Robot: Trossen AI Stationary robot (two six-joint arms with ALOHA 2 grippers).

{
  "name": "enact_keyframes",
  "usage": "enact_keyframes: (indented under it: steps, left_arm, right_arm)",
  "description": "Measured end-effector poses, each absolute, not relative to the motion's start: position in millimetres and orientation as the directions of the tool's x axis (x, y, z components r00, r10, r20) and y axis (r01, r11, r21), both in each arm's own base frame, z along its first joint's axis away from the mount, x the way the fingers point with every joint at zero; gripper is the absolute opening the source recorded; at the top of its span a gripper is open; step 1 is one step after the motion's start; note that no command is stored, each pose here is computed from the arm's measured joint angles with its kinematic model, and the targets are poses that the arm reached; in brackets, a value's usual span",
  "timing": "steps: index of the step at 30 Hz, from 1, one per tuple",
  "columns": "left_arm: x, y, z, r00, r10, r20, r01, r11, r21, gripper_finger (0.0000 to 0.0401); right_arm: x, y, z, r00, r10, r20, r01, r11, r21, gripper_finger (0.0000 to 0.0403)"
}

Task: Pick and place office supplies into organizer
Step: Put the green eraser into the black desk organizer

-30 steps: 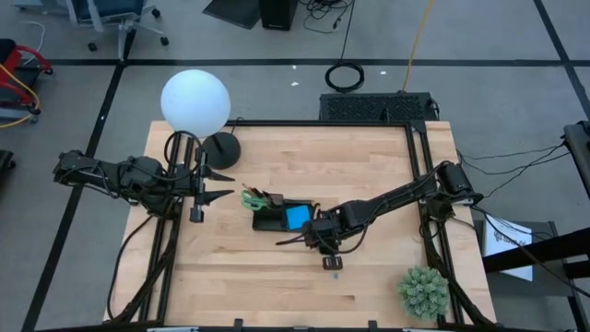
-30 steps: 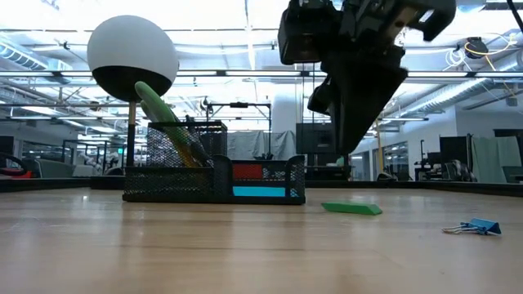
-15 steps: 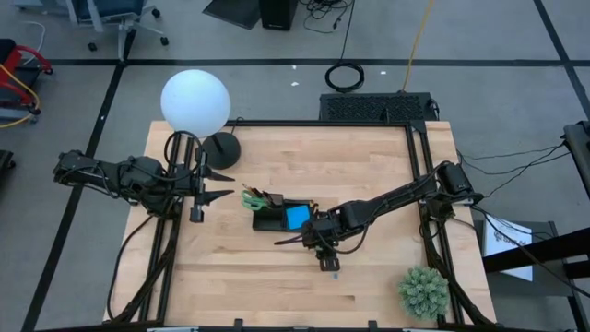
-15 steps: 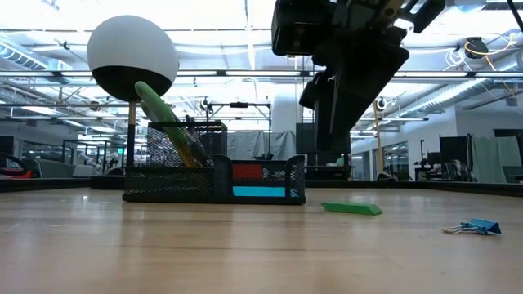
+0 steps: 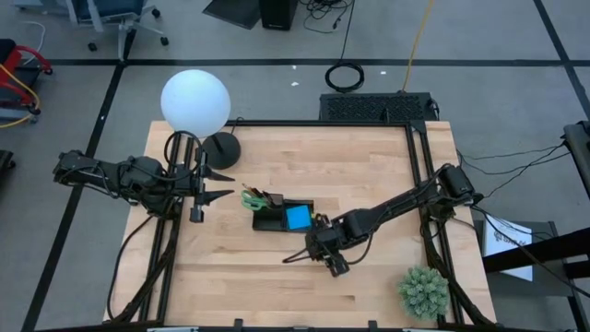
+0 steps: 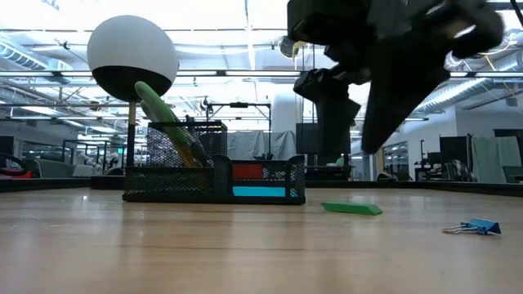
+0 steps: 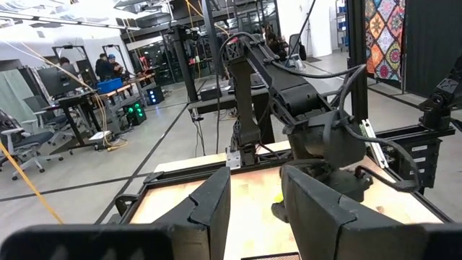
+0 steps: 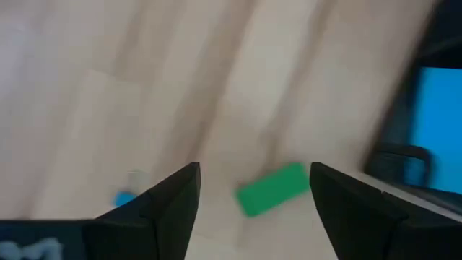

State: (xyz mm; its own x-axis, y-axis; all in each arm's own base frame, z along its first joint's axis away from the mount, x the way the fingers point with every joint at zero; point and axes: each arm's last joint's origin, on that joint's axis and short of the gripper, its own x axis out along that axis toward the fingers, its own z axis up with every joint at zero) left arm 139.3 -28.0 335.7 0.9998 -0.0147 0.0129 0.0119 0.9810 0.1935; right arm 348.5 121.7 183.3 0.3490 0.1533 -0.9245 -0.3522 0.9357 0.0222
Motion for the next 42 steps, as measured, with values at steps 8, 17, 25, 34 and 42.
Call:
enact_keyframes:
  steps: [8, 17, 25, 34, 42]
  left_arm:
    - [139, -28, 336, 1.0, -0.015, 0.012, 0.012, 0.981, 0.194, 0.0131]
    - [139, -28, 336, 1.0, -0.014, 0.013, 0.012, 0.981, 0.194, 0.0131]
    - [139, -28, 336, 1.0, -0.015, 0.013, 0.012, 0.981, 0.194, 0.0131]
    - [139, -28, 336, 1.0, -0.015, 0.013, 0.012, 0.981, 0.194, 0.0131]
    - [139, -28, 336, 1.0, -0.014, 0.013, 0.012, 0.981, 0.194, 0.0131]
  right_arm:
    - [348, 119, 170, 0.315, 0.129, -0.94, -0.425, 0.905, -0.019, 0.0295]
    - [352, 119, 143, 0.258, 0.083, -0.963, -0.493, 0.868, -0.057, 0.0353]
    - [352, 118, 142, 0.264, 0.044, -0.963, -0.551, 0.827, -0.113, 0.0341]
    - [352, 111, 142, 0.237, 0.058, -0.97, -0.571, 0.816, -0.091, 0.0337]
    - [355, 93, 141, 0.196, 0.086, -0.977, -0.571, 0.82, -0.042, 0.0336]
